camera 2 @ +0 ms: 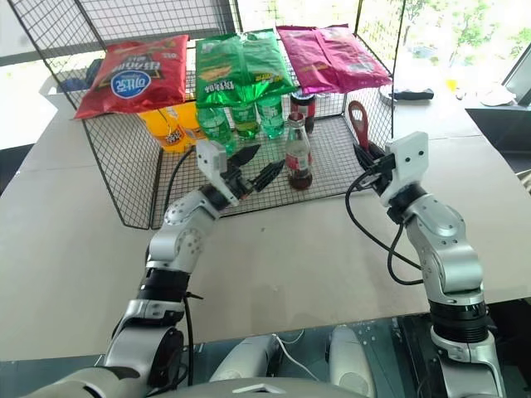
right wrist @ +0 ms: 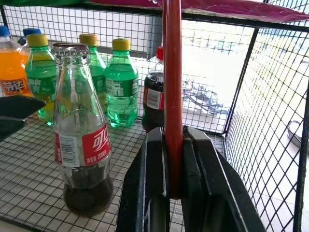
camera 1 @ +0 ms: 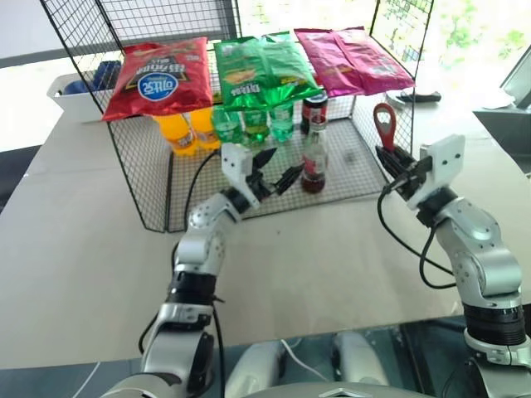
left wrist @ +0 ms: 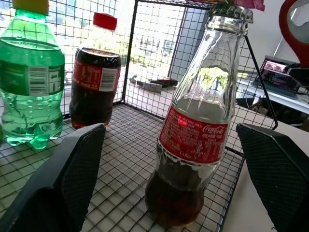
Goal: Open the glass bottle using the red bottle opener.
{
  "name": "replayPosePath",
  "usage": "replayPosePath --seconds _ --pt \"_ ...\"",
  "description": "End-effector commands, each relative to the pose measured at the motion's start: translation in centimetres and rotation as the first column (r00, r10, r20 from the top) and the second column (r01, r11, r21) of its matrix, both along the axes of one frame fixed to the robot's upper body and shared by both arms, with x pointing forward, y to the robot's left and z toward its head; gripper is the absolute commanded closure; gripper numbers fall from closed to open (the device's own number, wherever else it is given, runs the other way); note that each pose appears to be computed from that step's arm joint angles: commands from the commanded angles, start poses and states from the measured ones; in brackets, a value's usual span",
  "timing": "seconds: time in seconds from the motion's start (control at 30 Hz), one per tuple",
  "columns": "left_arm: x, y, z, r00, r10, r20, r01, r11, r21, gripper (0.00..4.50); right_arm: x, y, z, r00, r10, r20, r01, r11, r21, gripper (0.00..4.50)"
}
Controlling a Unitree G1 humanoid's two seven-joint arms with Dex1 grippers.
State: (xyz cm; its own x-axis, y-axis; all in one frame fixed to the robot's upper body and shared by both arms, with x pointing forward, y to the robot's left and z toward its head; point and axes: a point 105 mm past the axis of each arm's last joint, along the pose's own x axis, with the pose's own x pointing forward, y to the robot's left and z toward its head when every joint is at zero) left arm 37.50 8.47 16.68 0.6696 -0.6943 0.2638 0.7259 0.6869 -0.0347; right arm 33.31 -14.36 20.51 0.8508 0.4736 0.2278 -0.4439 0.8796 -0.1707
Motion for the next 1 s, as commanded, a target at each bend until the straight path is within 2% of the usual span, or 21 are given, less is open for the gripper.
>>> replayPosePath --seconds 0.03,0.53,0.9,0.93,1.0 --pt "0.4 -2.0 1.4 0.995 -0.076 0.062 0.077 0.997 -0.013 0.02 -0.4 0.1 0.8 0.999 -0.02 0.044 0.019 1.0 0.024 4.5" --pt "3.2 -4.7 0.5 0.995 -0.07 0.074 0.061 0.991 0.122 0.02 -0.7 0.6 1.4 0.996 -0.05 0.079 0.047 0.998 0.037 4.5" --pt "3.5 -5.5 0.2 0.995 -0.074 0.063 0.067 0.993 0.101 0.02 -1.3 3.1 0.5 0.995 -0.001 0.097 0.001 1.0 0.002 4.5" --pt "3.5 -5.5 0.3 0.995 -0.071 0.062 0.065 0.993 0.096 0.54 -1.2 3.1 0.5 0.995 -0.001 0.098 0.001 1.0 0.002 4.5" --pt "3.3 -5.5 0.2 0.995 -0.08 0.066 0.074 0.992 0.1 1.26 -1.3 3.3 0.5 0.995 0.002 0.101 -0.002 1.0 0.001 4.5"
